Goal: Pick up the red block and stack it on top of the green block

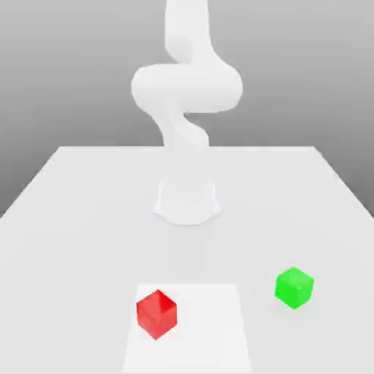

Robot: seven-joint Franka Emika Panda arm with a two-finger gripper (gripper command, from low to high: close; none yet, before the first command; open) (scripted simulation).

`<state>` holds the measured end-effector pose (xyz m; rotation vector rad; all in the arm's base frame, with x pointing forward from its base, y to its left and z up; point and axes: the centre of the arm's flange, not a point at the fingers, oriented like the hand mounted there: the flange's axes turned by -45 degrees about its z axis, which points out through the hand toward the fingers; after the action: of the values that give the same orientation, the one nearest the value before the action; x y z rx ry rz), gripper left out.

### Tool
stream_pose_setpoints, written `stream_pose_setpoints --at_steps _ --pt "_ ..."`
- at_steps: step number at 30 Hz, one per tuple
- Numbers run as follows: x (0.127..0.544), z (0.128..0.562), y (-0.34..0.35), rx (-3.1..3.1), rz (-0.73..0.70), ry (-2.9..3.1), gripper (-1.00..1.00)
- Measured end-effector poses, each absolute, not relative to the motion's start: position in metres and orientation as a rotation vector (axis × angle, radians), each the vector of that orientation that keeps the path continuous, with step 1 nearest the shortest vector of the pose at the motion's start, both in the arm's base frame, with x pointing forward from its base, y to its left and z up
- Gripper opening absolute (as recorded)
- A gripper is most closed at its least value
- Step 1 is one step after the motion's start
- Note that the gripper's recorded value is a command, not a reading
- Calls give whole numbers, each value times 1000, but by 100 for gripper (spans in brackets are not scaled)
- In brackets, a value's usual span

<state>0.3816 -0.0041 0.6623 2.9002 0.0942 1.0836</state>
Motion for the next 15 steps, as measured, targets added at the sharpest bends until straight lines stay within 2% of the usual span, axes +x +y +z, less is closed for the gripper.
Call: stream_pose_setpoints --at_steps 7,11,15 --pt "446 508 -23 2904 684 439 0" --pt "456 418 -35 2908 474 638 0" --pt "448 331 -45 2911 275 844 0"
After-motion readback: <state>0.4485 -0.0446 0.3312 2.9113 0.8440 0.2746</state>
